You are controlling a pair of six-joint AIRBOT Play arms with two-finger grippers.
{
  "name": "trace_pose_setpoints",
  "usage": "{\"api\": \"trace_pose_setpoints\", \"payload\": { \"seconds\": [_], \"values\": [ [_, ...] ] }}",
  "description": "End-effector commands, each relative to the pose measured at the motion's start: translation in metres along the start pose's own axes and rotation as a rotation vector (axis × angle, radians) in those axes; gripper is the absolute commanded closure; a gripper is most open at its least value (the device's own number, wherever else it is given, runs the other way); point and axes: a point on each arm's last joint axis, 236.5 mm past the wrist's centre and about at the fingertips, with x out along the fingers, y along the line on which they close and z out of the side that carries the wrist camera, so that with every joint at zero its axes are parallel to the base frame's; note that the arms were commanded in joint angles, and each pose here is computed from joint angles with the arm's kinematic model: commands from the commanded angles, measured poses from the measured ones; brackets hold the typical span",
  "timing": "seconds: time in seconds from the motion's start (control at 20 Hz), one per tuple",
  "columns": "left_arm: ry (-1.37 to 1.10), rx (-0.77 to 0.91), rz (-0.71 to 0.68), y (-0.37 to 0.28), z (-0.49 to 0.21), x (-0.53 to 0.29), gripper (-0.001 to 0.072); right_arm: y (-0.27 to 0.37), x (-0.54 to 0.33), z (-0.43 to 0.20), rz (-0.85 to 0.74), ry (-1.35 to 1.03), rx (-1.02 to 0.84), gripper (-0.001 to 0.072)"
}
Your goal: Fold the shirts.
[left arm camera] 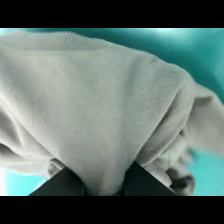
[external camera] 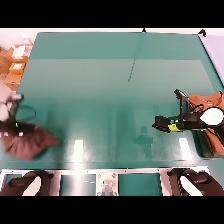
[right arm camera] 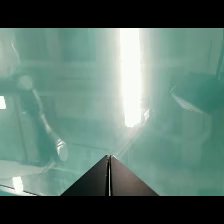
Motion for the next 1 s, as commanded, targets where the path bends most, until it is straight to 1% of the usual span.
{"api": "trace_pose_setpoints", "payload": {
  "seconds": [0.0,0.15,0.2,0.25,0.35,0.5,0.55,0.6,0.65,0.7,0.8,0.95],
  "values": [
    [-0.303,-0.03,-0.399,-0.082,0.076,-0.119,0.0681,0.001,0.0,0.003,0.002,-0.014,0.0,0.0698],
    [-0.564,0.104,-0.71,-0.161,0.1,-0.241,0.0681,0.001,0.0,0.003,0.003,-0.013,0.0,0.0698],
    [-0.607,0.136,-0.8,-0.185,0.098,-0.265,0.0681,0.001,-0.001,0.003,0.004,-0.013,-0.001,0.0698],
    [-0.602,0.167,-0.86,-0.207,0.092,-0.271,0.0681,0.002,-0.003,0.001,0.004,0.001,-0.004,0.0698],
    [-0.495,0.241,-0.896,-0.251,0.076,-0.244,0.068,0.008,-0.012,-0.004,0.006,0.033,-0.018,0.0698],
    [-0.336,0.306,-0.91,-0.322,0.061,-0.18,0.0678,0.021,-0.03,0.009,0.022,-0.004,-0.046,0.0697],
    [-0.296,0.316,-0.912,-0.344,0.058,-0.16,0.0528,0.025,-0.035,0.014,0.027,-0.022,-0.054,0.067],
    [-0.252,0.319,-0.904,-0.357,0.056,-0.142,0.013,0.029,-0.039,0.019,0.032,-0.037,-0.061,0.0557],
    [-0.198,0.305,-0.904,-0.365,0.053,-0.127,-0.0013,0.031,-0.043,0.022,0.036,-0.048,-0.066,0.0444],
    [-0.163,0.288,-0.896,-0.363,0.055,-0.117,-0.0012,0.033,-0.045,0.024,0.038,-0.056,-0.069,0.0374],
    [-0.13,0.233,-0.872,-0.335,0.07,-0.109,-0.0012,0.033,-0.046,0.025,0.038,-0.059,-0.071,0.0277],
    [-0.053,0.19,-0.808,-0.262,0.09,-0.103,-0.0012,0.029,-0.04,0.02,0.033,-0.042,-0.062,0.0278]
  ]
}}
